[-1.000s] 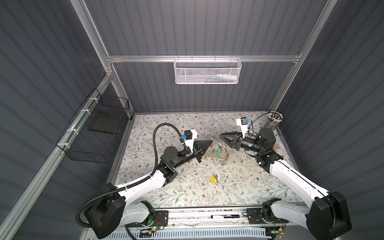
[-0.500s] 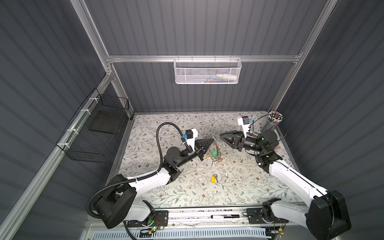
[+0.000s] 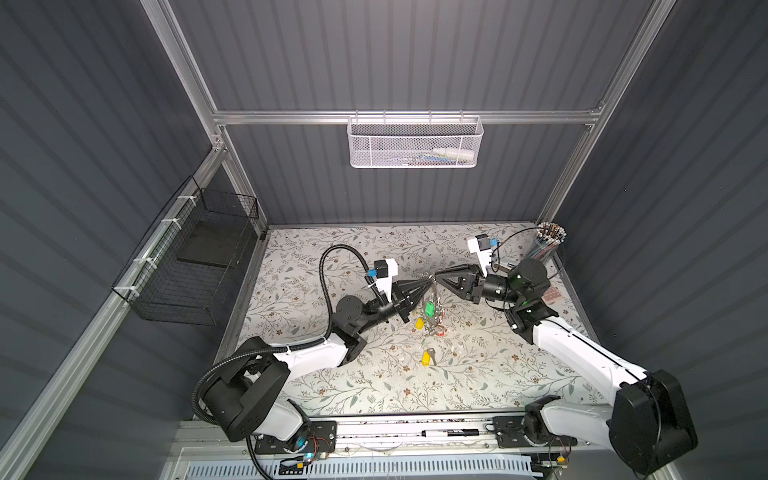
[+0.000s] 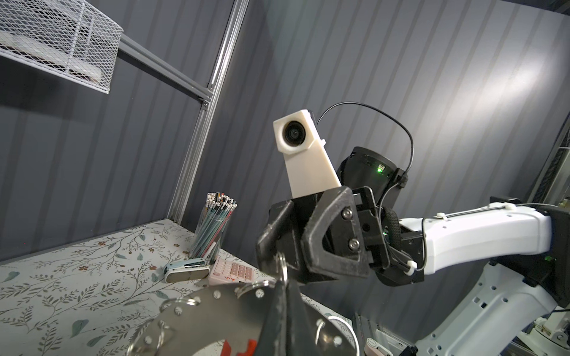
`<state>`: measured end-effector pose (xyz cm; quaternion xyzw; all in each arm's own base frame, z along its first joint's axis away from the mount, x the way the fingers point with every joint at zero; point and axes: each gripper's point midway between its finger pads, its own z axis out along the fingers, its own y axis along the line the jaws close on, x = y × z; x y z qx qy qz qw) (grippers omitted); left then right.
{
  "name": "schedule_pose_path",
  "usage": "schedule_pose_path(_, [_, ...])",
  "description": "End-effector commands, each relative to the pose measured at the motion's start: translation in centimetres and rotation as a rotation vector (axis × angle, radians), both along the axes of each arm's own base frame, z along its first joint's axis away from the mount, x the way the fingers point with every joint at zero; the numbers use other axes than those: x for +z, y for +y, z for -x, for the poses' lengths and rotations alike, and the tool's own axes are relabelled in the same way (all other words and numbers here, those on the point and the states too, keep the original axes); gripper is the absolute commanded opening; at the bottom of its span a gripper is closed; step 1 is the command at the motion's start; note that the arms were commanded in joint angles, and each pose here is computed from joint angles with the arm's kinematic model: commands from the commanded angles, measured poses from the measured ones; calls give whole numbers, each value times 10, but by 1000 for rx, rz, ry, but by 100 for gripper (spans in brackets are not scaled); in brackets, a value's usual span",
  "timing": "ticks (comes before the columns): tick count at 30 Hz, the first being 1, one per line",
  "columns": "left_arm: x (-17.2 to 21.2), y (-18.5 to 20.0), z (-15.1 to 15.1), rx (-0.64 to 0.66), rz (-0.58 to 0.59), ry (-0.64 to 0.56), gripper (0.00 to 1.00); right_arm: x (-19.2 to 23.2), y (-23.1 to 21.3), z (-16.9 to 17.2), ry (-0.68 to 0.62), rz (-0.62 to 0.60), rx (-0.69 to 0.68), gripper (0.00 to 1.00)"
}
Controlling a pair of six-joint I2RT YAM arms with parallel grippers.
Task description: Put the keys on the keyring
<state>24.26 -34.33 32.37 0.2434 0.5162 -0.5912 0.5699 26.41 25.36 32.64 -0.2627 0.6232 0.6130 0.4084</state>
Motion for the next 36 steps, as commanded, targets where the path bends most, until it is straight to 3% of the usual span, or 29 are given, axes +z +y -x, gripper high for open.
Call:
schedule_pose_path(1, [32, 7, 13, -28, 106, -88, 0, 7, 3, 3, -32, -1, 20, 27])
schedule_pose_path(13, [29, 5, 11, -38, 115, -81, 0, 8, 4, 6, -40, -7, 35, 14])
schedule_pose_path(20, [24, 4, 9, -36, 109, -73, 0, 8, 5, 6, -36, -14, 42, 0])
schedule_pose_path(36, [8, 1, 1, -12, 50, -15, 2, -2, 1, 1, -50, 28, -29, 0])
